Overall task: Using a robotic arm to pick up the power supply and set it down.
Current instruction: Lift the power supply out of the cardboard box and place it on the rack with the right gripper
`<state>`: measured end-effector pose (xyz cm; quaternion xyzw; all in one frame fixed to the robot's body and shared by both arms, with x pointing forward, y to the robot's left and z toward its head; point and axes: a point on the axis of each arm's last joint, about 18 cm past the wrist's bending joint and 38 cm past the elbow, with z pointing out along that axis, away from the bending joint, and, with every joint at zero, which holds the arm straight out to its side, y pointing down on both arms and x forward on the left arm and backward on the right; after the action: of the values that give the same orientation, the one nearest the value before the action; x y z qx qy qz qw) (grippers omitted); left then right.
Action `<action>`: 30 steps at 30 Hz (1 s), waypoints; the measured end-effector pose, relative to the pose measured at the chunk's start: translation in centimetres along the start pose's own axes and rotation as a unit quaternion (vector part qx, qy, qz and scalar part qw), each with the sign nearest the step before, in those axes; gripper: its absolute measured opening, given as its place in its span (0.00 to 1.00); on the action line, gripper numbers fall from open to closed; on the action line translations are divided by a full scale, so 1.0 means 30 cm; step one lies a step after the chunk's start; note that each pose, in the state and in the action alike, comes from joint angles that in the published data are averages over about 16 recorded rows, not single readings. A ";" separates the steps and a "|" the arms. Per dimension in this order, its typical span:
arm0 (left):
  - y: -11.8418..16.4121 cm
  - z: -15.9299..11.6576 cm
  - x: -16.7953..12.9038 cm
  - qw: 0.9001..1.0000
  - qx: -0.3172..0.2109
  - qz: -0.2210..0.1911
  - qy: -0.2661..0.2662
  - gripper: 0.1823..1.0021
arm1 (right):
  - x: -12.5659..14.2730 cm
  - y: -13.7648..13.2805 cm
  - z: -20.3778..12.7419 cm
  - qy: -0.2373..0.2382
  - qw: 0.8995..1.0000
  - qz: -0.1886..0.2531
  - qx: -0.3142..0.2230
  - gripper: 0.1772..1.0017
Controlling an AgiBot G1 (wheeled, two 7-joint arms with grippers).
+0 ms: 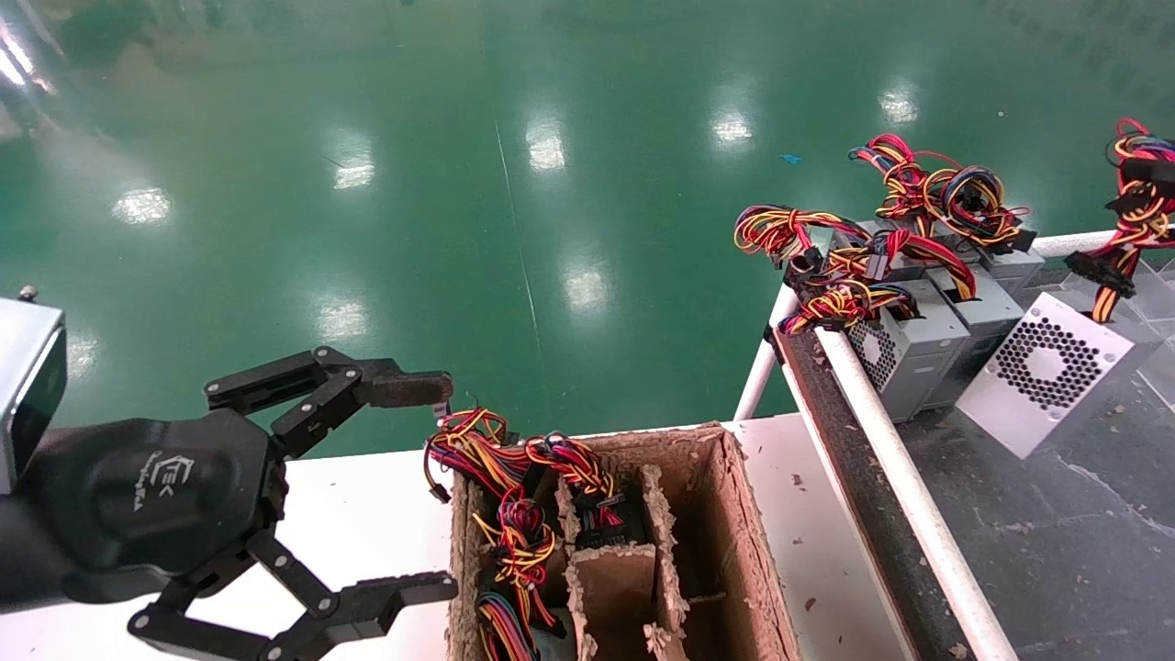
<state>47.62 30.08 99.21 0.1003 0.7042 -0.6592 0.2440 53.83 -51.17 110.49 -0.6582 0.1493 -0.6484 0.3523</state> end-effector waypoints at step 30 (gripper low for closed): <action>0.000 0.000 0.000 1.000 0.000 0.000 0.000 1.00 | 0.055 -0.012 0.112 0.000 1.000 0.007 0.001 0.09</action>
<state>47.62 30.08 99.21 0.1003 0.7042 -0.6592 0.2440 57.14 -51.07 112.26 -0.6568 0.1533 -0.6458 0.3577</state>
